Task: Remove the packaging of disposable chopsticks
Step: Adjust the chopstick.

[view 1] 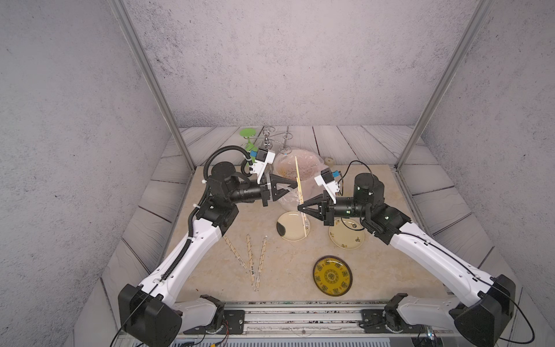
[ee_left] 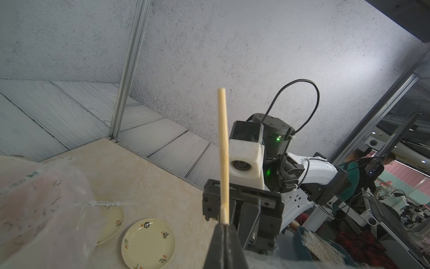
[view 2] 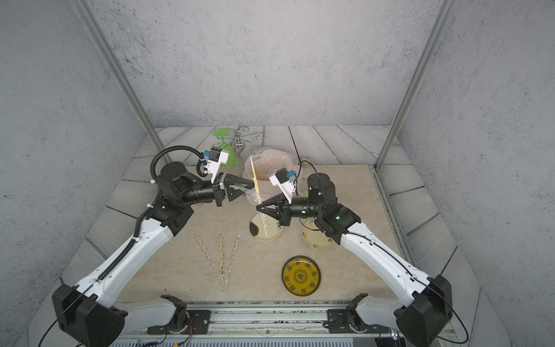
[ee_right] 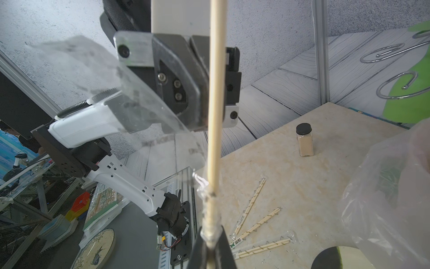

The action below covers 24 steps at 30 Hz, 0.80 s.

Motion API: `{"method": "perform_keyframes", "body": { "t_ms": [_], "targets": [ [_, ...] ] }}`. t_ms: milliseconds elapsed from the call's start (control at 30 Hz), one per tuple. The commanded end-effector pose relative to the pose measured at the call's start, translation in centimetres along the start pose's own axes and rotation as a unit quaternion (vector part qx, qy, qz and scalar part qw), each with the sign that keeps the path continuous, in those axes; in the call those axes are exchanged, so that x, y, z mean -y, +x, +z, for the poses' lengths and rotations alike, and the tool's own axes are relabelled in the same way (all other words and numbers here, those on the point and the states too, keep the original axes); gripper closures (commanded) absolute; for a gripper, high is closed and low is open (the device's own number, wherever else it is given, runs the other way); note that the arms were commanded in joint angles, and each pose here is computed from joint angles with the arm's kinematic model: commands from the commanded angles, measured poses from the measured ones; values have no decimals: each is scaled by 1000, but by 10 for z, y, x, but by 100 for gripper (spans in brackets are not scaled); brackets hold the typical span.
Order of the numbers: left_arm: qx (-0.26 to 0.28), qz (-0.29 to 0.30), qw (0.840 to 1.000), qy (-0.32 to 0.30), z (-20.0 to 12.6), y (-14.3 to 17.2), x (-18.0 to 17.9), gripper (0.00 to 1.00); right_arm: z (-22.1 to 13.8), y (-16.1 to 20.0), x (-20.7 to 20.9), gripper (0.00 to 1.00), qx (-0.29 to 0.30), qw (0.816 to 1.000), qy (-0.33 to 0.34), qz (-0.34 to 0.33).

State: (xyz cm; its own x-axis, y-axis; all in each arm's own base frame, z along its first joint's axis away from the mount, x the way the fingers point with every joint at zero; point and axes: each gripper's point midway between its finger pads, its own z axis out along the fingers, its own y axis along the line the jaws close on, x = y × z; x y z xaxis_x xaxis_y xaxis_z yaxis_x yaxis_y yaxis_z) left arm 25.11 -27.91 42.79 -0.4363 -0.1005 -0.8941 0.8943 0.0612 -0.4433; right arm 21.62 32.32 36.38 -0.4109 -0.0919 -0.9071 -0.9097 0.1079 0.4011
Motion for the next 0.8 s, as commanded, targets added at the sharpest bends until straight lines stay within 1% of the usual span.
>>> {"method": "perform_keyframes", "body": {
  "t_ms": [0, 33, 133, 167, 233, 300, 533, 767],
  "targets": [
    [4, 17, 1000, 5, 1, -6, 7, 78, -4, -5, -18, 100, 6, 1000, -23, -18],
    [3, 16, 1000, 5, 2, -5, 6, 76, -5, -6, -18, 100, 7, 1000, -22, -19],
    [4, 15, 1000, 7, 2, -5, 7, 76, -4, -5, -19, 100, 6, 999, -26, -19],
    [4, 15, 1000, 8, 2, -6, 7, 79, -4, -5, -19, 100, 5, 999, -28, -19],
    [4, 16, 1000, 10, 2, -5, 7, 91, -4, -5, -18, 100, 4, 999, -27, -19],
    [5, 17, 1000, 10, 2, -6, 8, 100, -3, -4, -18, 100, 3, 999, -28, -18],
    [16, 19, 1000, -8, 1, -9, 4, 100, -3, -4, -18, 100, 6, 1000, -28, -7],
    [38, 19, 998, -37, -6, -15, -2, 100, 2, 18, -19, 100, -21, 998, -55, 22]
  ]
}}
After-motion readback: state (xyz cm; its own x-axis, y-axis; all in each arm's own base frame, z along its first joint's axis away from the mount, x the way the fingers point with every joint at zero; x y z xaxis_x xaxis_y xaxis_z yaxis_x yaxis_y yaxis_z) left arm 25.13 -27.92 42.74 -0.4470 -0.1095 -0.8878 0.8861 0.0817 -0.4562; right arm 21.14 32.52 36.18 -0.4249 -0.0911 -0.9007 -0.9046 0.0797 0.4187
